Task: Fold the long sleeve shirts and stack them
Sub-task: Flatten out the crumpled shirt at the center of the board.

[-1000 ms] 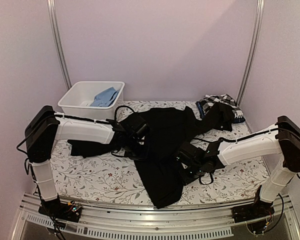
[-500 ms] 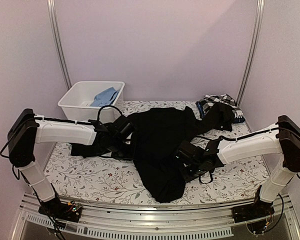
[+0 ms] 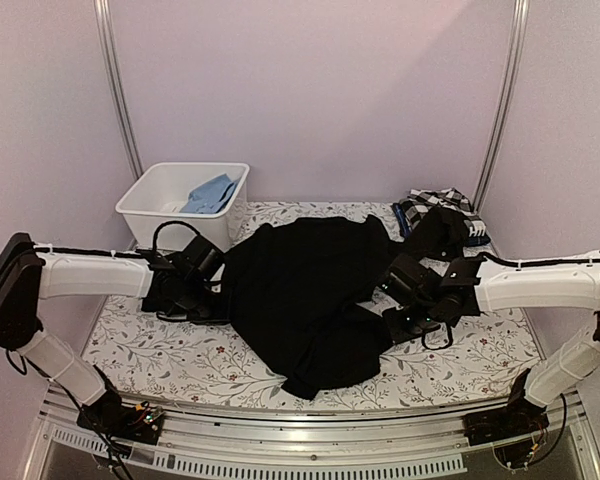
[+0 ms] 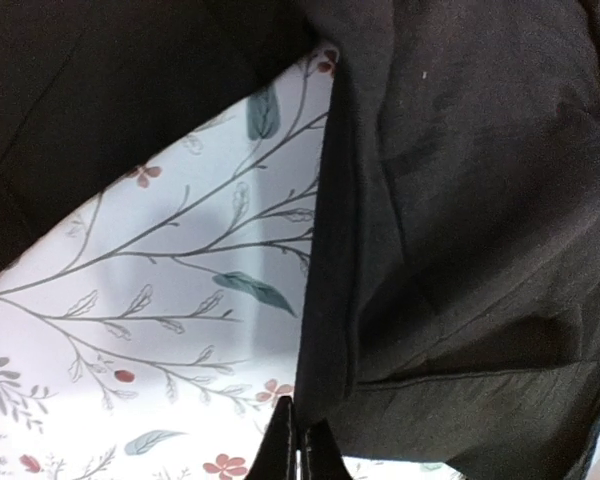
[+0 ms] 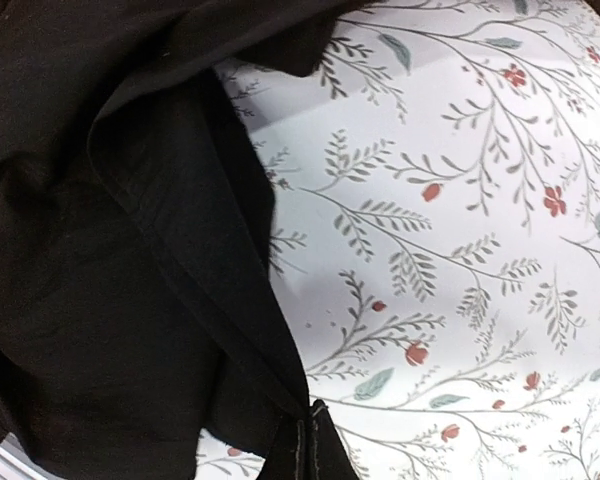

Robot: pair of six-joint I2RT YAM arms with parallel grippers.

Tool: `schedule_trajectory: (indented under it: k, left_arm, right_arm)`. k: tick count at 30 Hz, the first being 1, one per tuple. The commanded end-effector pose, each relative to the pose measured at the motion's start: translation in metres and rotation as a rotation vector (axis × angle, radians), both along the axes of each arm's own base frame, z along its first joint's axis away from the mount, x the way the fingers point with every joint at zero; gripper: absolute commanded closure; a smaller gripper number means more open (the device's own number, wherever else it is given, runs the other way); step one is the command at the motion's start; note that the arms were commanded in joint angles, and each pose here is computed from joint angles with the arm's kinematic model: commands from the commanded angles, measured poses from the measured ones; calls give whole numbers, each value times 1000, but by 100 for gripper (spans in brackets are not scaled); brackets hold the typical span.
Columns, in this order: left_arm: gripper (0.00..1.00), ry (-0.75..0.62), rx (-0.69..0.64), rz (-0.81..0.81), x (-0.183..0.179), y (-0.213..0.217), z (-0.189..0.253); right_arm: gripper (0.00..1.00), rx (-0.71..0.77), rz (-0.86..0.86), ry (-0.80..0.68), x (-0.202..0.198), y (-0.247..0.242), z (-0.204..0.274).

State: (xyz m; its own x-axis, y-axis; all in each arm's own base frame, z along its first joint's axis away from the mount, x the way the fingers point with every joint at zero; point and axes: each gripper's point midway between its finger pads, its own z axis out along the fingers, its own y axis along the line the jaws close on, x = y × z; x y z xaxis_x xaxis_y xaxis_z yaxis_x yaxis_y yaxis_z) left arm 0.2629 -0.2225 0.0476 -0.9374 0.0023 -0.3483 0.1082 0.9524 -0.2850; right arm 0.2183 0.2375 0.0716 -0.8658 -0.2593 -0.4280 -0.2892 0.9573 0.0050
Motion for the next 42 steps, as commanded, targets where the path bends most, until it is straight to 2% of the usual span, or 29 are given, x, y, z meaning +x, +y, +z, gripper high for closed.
schedule_trajectory:
  k: [1, 6, 12, 14, 17, 19, 21, 23, 25, 26, 30, 33, 38, 42]
  left_arm:
    - [100, -10, -12, 12, 0, 16, 4]
    - [100, -5, -5, 36, -1, 34, 6]
    - [100, 18, 2, 57, -5, 53, 8]
    - [100, 32, -23, 51, -7, 54, 8]
    - [100, 59, -62, 30, -10, 52, 8]
    - [96, 76, -87, 11, -12, 49, 9]
    - [92, 84, -93, 0, -12, 49, 12]
    - [86, 71, -90, -3, -10, 50, 19]
    - [75, 56, -90, 0, -6, 51, 28]
    - [73, 48, -107, -6, -6, 47, 34]
    - [55, -6, -182, -26, -9, 30, 63]
    - [49, -21, -197, -81, -27, 8, 76]
    - [47, -18, -206, -132, -57, -20, 85]
    - [51, -67, -277, -190, -61, -49, 106]
  right_arm:
    - [100, -36, -72, 50, -15, -36, 4]
    - [100, -82, -153, 96, -27, -74, 14]
    - [100, -69, -260, 166, -53, -110, 39]
    - [99, -53, -290, 178, -60, -117, 47]
    - [98, 63, -284, 259, -78, -104, 44]
    - [93, 131, -253, 328, -91, -93, 36]
    - [83, 162, -245, 335, -94, -90, 36]
    - [70, 196, -249, 295, -87, -87, 47]
    - [63, 241, -250, 235, -76, -81, 65]
    - [60, 274, -243, 210, -70, -75, 74]
    - [57, 407, -157, 151, -44, -33, 91]
    - [57, 471, -101, 140, -28, -3, 87]
    - [57, 540, -36, 66, 9, 39, 98]
    - [56, 547, -4, -10, 44, 69, 105]
